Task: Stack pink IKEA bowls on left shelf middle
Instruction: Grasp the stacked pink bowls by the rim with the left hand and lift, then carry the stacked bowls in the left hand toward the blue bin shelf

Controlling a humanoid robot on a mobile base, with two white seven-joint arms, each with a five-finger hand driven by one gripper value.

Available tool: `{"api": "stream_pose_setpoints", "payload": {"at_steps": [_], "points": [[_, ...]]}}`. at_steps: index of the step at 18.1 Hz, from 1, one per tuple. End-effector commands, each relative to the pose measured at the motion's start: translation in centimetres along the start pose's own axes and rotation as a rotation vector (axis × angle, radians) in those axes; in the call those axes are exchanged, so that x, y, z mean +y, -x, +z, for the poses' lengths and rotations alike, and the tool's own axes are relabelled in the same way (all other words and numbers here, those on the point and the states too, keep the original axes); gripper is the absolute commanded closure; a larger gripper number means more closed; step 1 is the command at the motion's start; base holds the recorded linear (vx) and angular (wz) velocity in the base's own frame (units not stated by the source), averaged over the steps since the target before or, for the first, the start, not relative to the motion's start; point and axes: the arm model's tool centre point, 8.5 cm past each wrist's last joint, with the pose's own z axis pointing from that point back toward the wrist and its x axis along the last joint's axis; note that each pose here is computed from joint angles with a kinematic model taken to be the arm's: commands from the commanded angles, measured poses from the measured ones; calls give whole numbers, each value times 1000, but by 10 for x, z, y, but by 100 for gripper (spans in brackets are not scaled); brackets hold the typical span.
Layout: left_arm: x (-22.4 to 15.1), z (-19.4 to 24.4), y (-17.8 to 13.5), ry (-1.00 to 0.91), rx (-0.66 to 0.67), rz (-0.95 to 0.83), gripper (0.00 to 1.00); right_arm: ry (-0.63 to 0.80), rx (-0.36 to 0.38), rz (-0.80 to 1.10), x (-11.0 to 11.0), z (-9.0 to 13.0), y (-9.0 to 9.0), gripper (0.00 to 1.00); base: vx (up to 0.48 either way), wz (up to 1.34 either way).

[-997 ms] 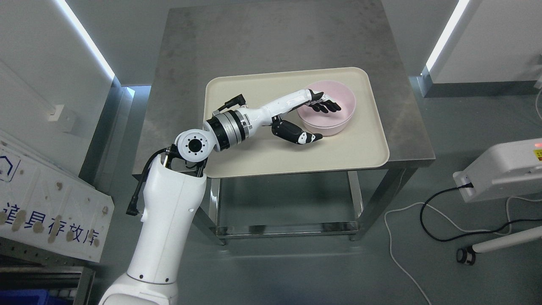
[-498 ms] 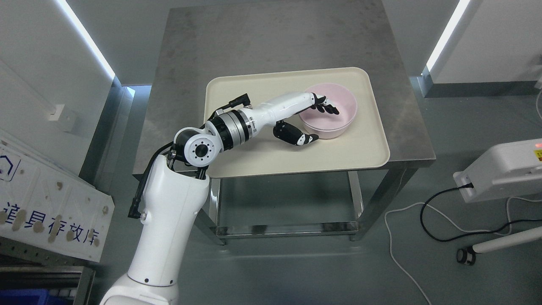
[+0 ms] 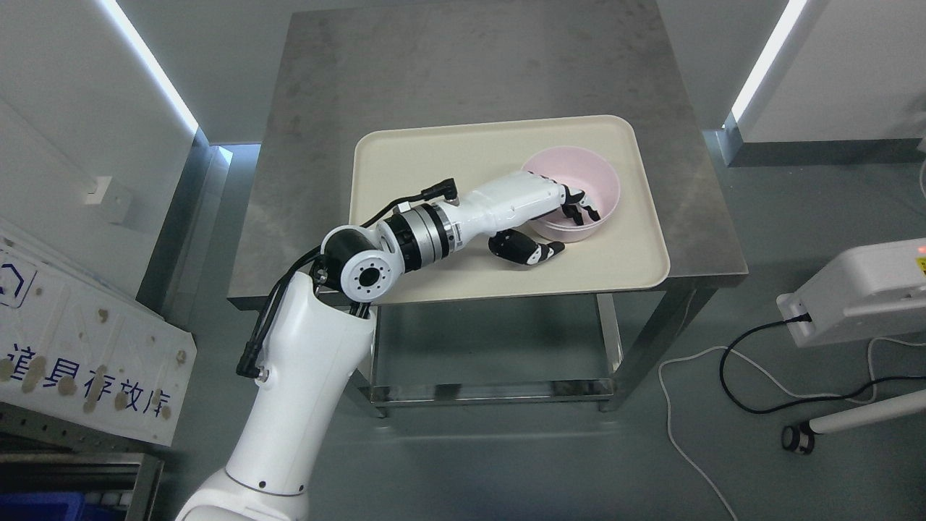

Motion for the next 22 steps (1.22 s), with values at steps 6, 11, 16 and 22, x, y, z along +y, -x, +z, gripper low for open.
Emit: {"api": "stream_pose_setpoints", "payload": {"at_steps": [6, 11, 16, 22], "points": [[35, 50, 35, -180, -37, -10, 99, 10, -2, 3, -11, 1, -2, 0, 10, -36], [62, 89, 38, -362, -135, 53, 99, 10, -2, 3, -11, 1, -2, 0, 0, 0], [53, 110, 36, -424, -213, -3, 98, 10, -2, 3, -11, 1, -2, 0, 0, 0], [25, 126, 29, -462, -236, 25, 98, 12, -2, 3, -11, 1, -2, 0, -7, -40]]}}
